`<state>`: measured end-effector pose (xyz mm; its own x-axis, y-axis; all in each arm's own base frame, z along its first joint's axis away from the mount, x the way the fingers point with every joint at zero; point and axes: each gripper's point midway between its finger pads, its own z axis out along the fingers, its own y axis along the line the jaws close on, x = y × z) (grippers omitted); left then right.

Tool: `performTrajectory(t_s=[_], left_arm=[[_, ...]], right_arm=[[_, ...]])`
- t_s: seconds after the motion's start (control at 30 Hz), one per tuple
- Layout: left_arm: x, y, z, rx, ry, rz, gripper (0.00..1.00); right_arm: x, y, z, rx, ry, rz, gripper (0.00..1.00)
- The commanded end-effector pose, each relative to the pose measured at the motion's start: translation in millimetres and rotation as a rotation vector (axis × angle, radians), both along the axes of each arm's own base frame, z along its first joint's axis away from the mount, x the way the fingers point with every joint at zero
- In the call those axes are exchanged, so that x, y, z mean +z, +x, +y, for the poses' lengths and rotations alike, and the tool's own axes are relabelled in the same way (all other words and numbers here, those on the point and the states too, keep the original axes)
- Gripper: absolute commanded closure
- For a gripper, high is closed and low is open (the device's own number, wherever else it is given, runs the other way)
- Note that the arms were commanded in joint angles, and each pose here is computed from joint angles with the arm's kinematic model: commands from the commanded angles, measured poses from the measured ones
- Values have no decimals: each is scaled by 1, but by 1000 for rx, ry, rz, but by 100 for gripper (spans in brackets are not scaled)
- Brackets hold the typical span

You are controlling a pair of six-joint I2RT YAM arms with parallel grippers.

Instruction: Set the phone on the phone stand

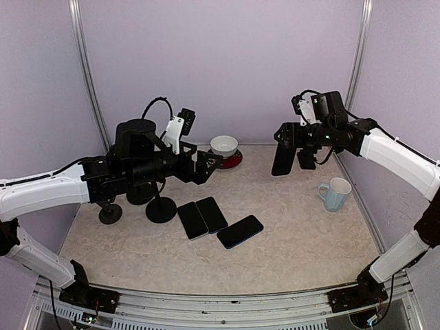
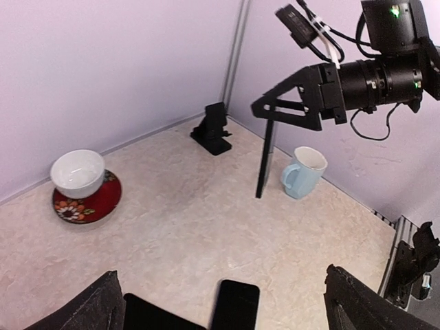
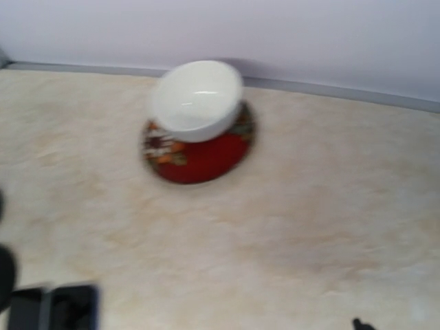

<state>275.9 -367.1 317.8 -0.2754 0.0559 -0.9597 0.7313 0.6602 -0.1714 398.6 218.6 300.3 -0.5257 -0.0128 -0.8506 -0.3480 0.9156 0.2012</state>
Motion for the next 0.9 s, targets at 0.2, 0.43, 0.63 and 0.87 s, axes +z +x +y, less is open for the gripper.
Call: performTrajectory(t_s=[0.2, 0.43, 0.63, 0.87], left_arm=[[-2, 16, 105, 212, 85, -11, 1], [-5, 17, 130, 242, 159, -3, 1], [-23, 21, 150, 307, 221, -40, 1], [-31, 27, 168, 327, 138, -43, 1]], right_arm=[[16, 77, -60, -141, -59, -121, 52], [12, 121, -98, -218, -110, -144, 52], [8, 153, -126, -265, -147, -170, 52], [0, 186, -148, -308, -204, -183, 52]])
